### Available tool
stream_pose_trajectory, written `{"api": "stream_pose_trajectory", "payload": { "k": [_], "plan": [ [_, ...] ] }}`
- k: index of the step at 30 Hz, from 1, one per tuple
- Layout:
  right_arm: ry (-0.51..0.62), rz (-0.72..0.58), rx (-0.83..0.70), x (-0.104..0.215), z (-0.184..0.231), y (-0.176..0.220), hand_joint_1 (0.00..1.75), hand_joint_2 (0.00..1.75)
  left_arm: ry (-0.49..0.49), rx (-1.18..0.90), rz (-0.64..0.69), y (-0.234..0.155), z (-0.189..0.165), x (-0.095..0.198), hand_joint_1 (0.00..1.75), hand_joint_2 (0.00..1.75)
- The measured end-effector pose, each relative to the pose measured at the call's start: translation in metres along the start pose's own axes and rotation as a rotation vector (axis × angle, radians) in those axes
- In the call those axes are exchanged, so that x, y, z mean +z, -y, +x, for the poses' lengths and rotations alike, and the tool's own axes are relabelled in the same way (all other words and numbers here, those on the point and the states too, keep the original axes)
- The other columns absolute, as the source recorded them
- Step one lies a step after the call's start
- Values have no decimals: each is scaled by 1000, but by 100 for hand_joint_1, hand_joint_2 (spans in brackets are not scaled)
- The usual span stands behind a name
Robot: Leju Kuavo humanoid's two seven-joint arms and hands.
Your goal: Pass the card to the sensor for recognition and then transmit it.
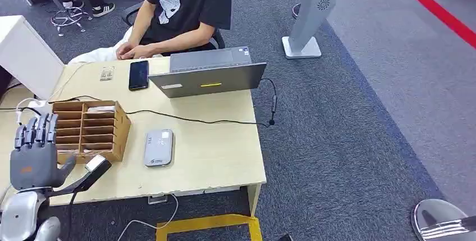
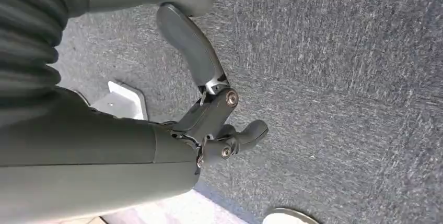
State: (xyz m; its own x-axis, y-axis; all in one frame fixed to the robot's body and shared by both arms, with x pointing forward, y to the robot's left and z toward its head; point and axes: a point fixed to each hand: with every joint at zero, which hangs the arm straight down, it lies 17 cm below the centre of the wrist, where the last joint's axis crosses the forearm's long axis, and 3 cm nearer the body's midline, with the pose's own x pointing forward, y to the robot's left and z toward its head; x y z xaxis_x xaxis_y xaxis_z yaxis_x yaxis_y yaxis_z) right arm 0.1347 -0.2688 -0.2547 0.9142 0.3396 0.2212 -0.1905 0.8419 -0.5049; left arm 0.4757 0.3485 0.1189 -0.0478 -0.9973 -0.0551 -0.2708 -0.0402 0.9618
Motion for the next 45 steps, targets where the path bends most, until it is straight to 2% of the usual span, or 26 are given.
{"api": "stream_pose_trajectory", "payload": {
  "k": [22, 38, 45],
  "plan": [
    [3, 5, -11, 1, 0, -2, 0, 175, -13, 33, -30, 15, 7, -4, 0, 175],
    [-3, 9, -19, 2, -3, -4, 0, 175, 4, 73, 129, -52, 15, -34, 0, 175],
    [-6, 15, -23, 4, -2, -8, 0, 175, 5, 179, 124, -60, 21, -37, 0, 175]
  ]
}}
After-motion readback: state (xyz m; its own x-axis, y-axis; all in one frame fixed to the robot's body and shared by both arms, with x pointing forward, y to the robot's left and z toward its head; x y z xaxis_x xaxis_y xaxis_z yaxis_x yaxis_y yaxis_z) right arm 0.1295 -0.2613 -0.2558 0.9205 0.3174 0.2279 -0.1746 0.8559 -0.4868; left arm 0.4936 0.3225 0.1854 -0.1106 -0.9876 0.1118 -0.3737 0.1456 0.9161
